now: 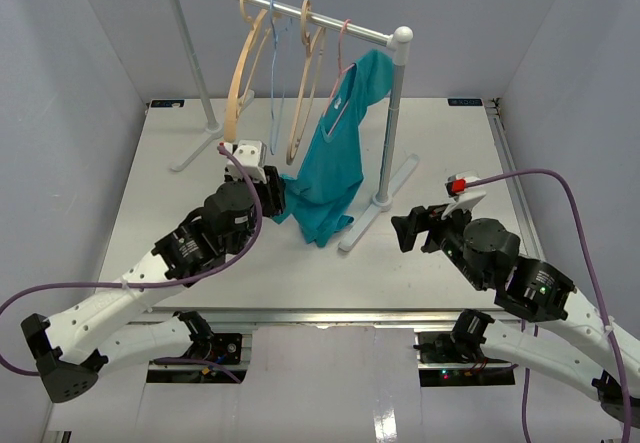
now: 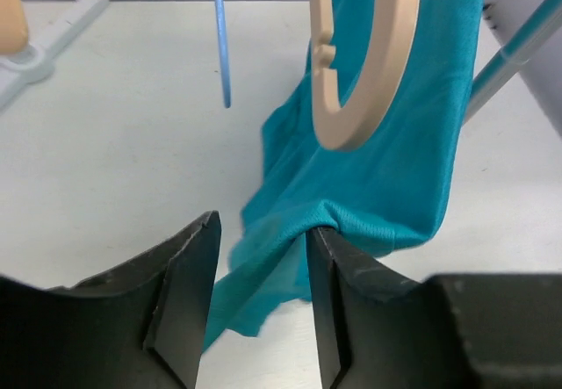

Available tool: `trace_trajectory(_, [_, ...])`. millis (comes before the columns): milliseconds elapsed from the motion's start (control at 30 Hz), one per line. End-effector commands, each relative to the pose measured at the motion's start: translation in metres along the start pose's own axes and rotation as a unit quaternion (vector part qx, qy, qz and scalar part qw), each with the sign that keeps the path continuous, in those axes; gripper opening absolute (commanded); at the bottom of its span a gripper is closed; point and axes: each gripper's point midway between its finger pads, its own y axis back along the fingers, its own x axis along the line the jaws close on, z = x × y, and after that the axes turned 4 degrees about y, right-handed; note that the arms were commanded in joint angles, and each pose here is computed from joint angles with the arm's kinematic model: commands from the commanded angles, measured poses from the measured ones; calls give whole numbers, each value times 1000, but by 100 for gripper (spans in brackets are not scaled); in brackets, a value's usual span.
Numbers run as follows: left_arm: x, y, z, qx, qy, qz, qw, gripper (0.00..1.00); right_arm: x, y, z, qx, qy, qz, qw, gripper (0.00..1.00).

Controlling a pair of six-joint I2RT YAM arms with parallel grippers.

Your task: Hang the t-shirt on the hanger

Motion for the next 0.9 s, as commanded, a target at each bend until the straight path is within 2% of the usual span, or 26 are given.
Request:
trace_trajectory(0, [4,21,15,-1,-2,-19,1000,87,4,-2,-14,9,-9,11,1000,90])
trace_trajectory(67, [-1,29,13,13,2,-43,999,97,3,-3,-21,15,-11,10,1000,90])
trace_trajectory(167, [2,40,1,34,-2,-61,998,98,1,-1,-25,13,-20,6,1000,90])
trace_trajectory(400, [-18,69,-20,45,29,-178,983,98,-7,-3,-35,14,-16,-10,1000,90])
trace_trajectory(567, [-18,78,-27,19,46,-214,976,98,1,3,-28,-19,-18,28,999,90])
trace_trajectory(733, [-17,88,-25,-6,58,-238,970,98,0,8,-22,-36,-21,35,999,90])
trace_trajectory(867, [-18,93,-30,-4,67,-248,966,98,-4,8,-22,-38,-18,26,999,90])
